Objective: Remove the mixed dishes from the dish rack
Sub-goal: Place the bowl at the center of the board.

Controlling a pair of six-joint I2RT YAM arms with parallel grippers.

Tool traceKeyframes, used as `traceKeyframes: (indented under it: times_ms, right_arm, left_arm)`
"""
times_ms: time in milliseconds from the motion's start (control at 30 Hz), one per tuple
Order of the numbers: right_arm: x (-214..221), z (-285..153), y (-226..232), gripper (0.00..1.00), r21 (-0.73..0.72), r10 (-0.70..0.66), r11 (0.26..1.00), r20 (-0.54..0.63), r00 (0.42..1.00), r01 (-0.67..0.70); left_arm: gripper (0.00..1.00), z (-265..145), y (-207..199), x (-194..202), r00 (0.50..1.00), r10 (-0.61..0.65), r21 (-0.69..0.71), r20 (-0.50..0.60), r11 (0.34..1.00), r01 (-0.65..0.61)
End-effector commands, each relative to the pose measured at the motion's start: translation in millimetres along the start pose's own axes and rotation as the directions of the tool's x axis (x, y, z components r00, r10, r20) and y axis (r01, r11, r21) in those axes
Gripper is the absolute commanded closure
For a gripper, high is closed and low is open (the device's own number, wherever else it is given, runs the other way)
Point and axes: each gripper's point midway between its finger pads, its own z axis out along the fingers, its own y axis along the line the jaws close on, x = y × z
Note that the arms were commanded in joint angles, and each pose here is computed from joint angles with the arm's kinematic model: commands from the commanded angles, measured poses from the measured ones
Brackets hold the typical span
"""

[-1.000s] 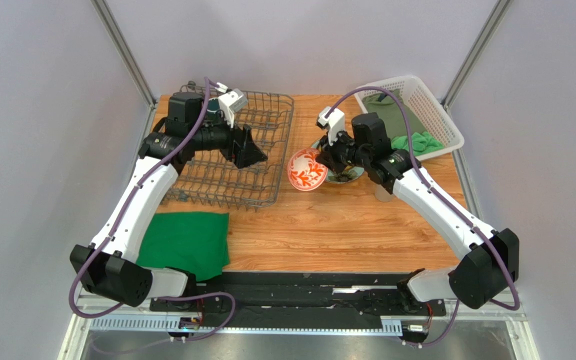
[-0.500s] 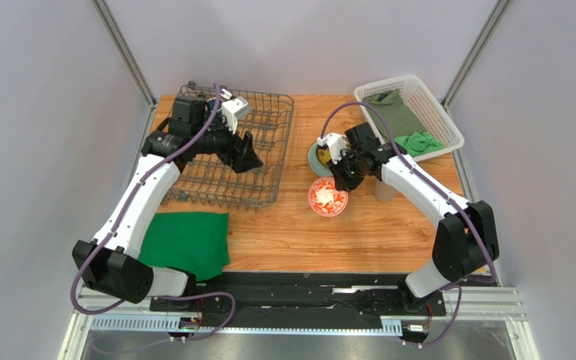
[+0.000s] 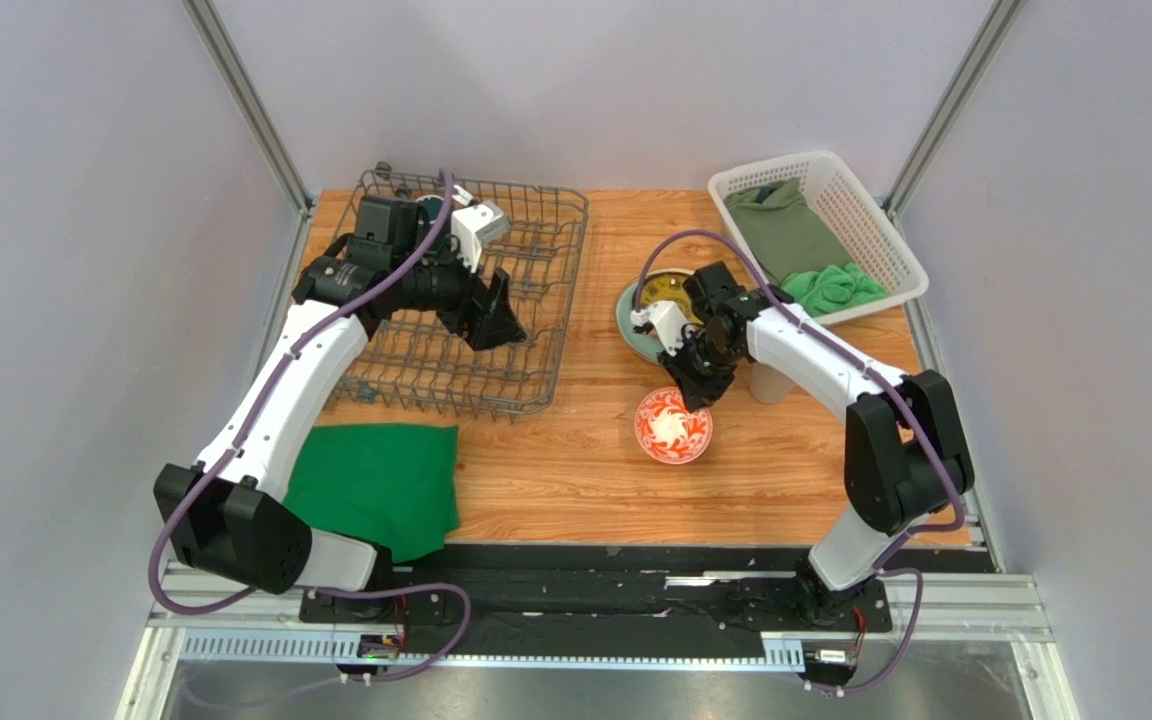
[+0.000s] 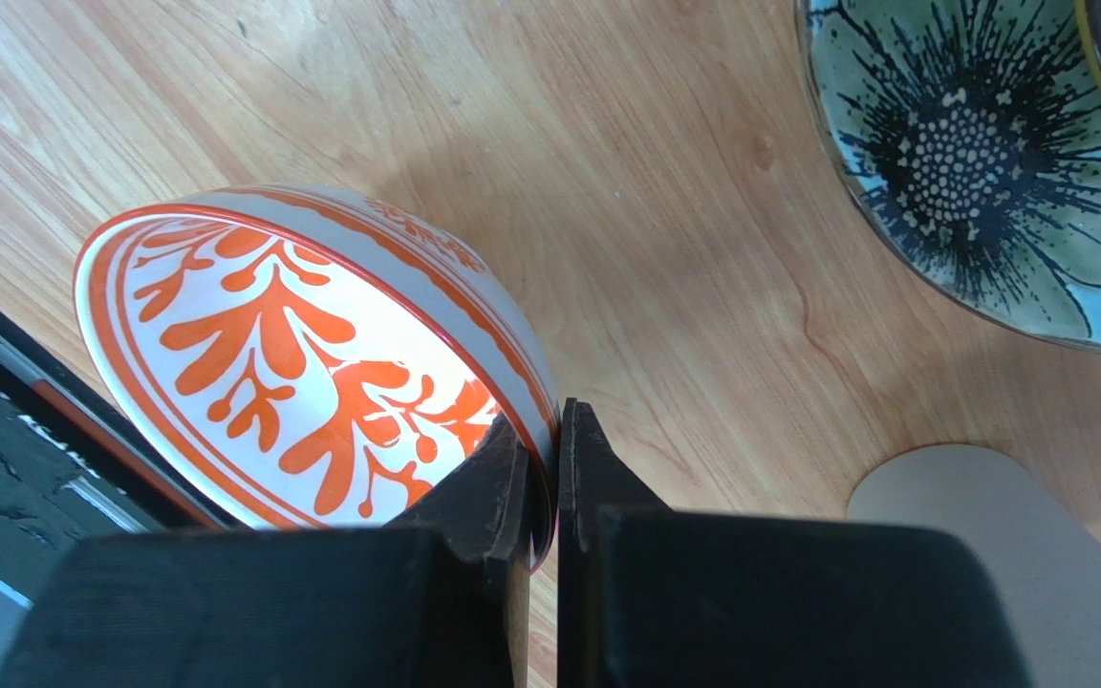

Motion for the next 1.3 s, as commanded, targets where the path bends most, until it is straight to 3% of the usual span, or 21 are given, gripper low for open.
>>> traceKeyframes:
  times_ms: [0, 933, 1267]
  right_arm:
    - [1, -4, -11, 1.00, -0.004, -0.047, 0.999, -0.002, 0.999, 0.047]
    - [7, 3, -67, 1.00, 0.013, -0.009, 1.000, -0.049, 0.999, 0.009]
    - [4, 3, -76, 0.83, 0.049, 0.003, 0.999, -0.049, 0.999, 0.000]
  left_arm:
    - [0.12, 0, -2, 1, 1.000, 0.028, 0.026, 0.000, 0.999, -0.028]
    - [0.14, 4, -2, 1, 1.000, 0.011, 0.050, -0.012, 0.999, -0.011]
    - [0.14, 4, -3, 0, 1.000, 0.011, 0.055, -0.013, 0.998, -0.010]
